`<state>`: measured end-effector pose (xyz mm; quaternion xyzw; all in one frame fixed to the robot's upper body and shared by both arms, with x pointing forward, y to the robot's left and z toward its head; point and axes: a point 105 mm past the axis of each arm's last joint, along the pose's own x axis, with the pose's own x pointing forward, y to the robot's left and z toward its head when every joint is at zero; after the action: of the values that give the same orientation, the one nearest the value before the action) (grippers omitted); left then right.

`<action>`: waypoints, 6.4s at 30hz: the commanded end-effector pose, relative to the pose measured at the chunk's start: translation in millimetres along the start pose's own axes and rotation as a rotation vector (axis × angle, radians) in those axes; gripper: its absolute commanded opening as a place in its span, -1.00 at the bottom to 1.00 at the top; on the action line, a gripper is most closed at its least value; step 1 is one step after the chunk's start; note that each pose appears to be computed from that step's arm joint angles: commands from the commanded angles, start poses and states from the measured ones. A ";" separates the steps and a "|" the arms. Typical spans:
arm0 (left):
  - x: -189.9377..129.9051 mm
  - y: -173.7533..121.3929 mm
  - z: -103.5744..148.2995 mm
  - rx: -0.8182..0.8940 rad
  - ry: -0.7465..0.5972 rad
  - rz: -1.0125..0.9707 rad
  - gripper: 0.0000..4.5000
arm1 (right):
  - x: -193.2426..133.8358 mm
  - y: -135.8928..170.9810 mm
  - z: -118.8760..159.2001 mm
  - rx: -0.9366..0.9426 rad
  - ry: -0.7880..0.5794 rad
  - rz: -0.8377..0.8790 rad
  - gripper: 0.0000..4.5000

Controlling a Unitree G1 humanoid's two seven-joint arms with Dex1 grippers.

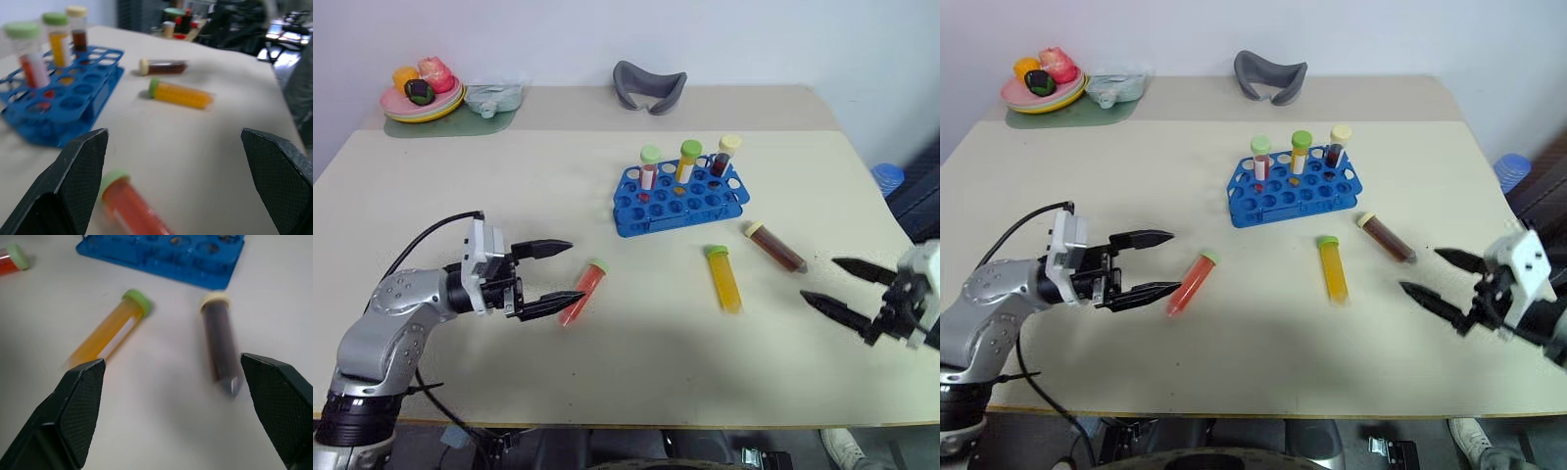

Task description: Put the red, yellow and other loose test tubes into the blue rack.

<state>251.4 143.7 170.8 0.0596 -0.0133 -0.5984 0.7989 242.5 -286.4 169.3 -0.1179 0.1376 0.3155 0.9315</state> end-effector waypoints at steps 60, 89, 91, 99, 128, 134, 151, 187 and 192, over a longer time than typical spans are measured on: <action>25.3 -16.8 -14.1 0.031 0.074 -0.179 0.99 | 107.1 -64.1 -28.6 0.088 0.732 0.000 -0.65; 29.9 -6.6 -7.8 0.034 0.010 -0.041 0.99 | 154.9 -31.4 122.4 0.225 -0.837 -0.121 -0.65; 29.8 -5.6 -8.3 0.041 0.008 -0.021 0.99 | 157.1 -31.7 114.6 0.203 -0.861 -0.170 -0.65; 32.4 -7.1 -6.5 0.007 -0.028 0.015 0.99 | 152.6 -41.7 91.5 0.191 -0.906 -0.301 -0.65; 32.5 -10.4 -4.3 0.006 -0.037 0.016 0.99 | 183.8 -25.5 45.9 0.243 -0.794 -0.300 -0.65; 32.1 -10.6 -4.0 0.009 -0.036 0.021 0.99 | 185.5 -30.8 44.4 0.238 -0.787 -0.329 -0.65; 33.3 -6.9 0.4 -0.007 -0.059 0.055 0.99 | 158.4 -25.4 57.0 0.105 -0.831 -0.374 0.95; 1.5 -4.2 -4.3 0.056 0.084 -0.173 0.99 | 94.2 43.5 29.1 0.394 0.319 -0.158 0.95; 0.4 -8.1 -9.0 0.048 0.088 -0.164 0.99 | 100.7 41.8 29.3 0.426 0.366 -0.182 0.95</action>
<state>247.7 143.7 156.7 0.0935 0.0246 -0.6550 0.7494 298.8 -192.9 149.4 0.0170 0.3632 0.1624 0.9173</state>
